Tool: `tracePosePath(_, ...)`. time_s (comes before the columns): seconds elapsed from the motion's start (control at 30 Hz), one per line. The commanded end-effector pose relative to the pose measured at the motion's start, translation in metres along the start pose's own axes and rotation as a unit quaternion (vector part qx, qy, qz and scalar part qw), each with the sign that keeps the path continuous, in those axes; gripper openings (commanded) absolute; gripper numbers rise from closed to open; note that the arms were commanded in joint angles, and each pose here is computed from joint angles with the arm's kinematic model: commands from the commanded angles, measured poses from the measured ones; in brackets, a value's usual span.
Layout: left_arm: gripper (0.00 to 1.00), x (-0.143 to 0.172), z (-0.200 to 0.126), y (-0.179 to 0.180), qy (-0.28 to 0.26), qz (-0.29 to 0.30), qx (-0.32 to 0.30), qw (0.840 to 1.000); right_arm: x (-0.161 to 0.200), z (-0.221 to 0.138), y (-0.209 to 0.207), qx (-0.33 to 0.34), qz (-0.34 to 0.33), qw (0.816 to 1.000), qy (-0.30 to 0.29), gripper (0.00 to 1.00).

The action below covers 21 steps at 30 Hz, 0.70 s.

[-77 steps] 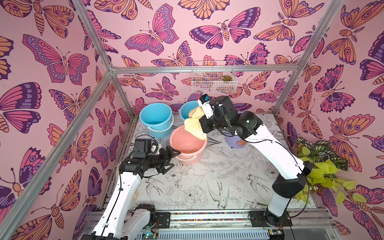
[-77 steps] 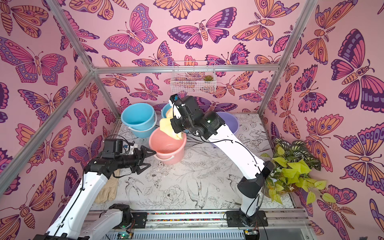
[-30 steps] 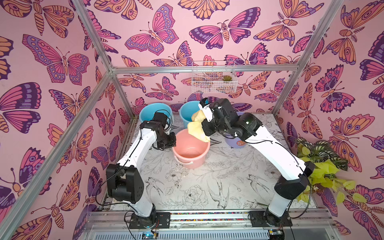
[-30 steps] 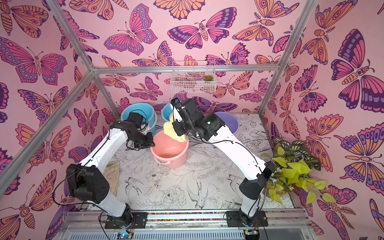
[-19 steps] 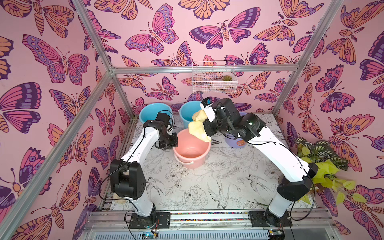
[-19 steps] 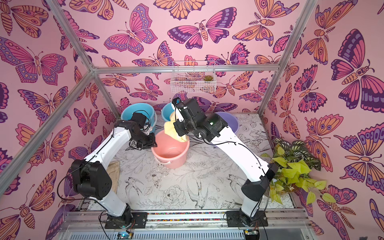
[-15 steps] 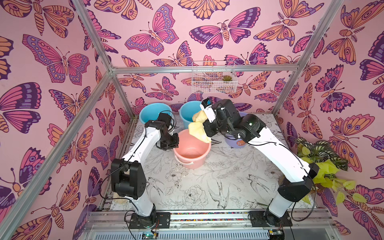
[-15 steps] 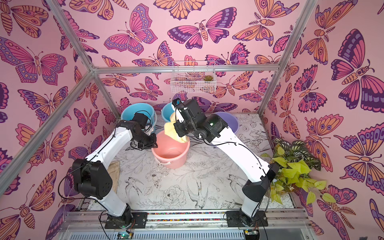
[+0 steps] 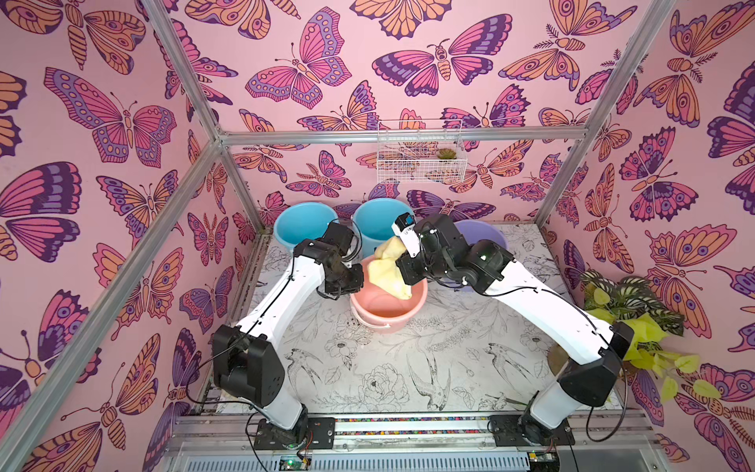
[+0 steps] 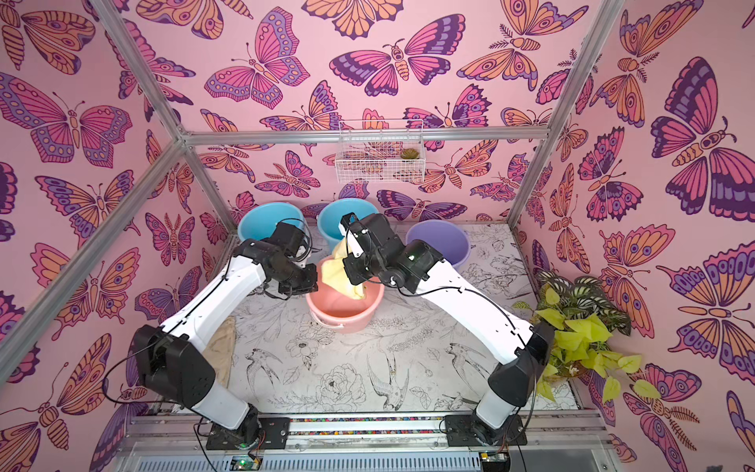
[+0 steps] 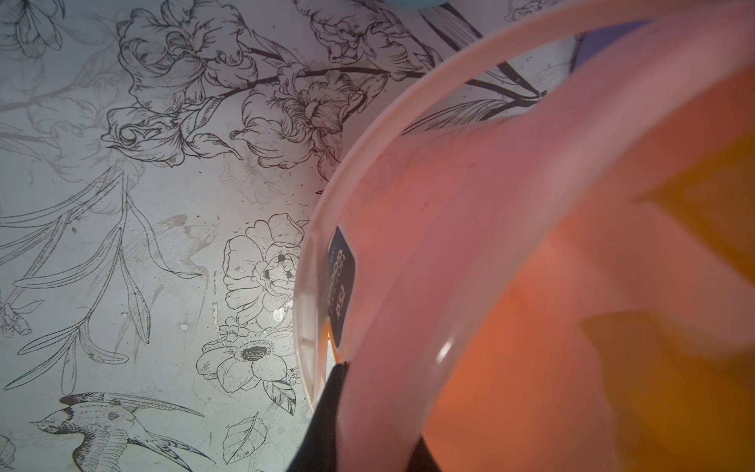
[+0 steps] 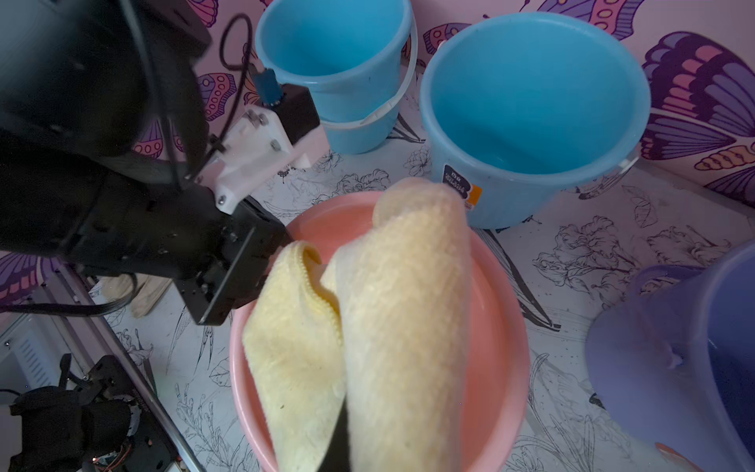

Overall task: Wipe the inside of the bucket with a cloth
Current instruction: Pick up the bucket from the center of the board, then wipe the dirt from the inside of the bucket.

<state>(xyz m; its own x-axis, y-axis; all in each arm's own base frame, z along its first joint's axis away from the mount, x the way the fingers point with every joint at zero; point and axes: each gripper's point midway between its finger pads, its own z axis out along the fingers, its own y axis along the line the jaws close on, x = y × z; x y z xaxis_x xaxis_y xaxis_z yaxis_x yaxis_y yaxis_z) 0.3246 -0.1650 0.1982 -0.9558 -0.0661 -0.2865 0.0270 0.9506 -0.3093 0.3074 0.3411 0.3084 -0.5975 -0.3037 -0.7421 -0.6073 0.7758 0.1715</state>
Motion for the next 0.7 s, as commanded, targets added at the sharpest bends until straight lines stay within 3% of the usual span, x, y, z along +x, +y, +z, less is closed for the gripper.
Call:
tracePosePath(0.0,0.00,0.001,-0.020,-0.014,-0.047,0.003,0.013,0.999,0.000,-0.002,0.012,-0.032,0.021,0.999,-0.022,0.02)
tracePosePath(0.2,0.00,0.014,-0.022,-0.034,-0.080,0.026,0.025,0.996,0.039,0.016,0.014,-0.062,0.006,0.998,-0.006,0.02)
tracePosePath(0.67,0.00,0.043,-0.003,-0.059,-0.112,0.040,0.052,0.992,0.122,0.080,-0.014,-0.033,-0.084,0.996,0.003,0.04)
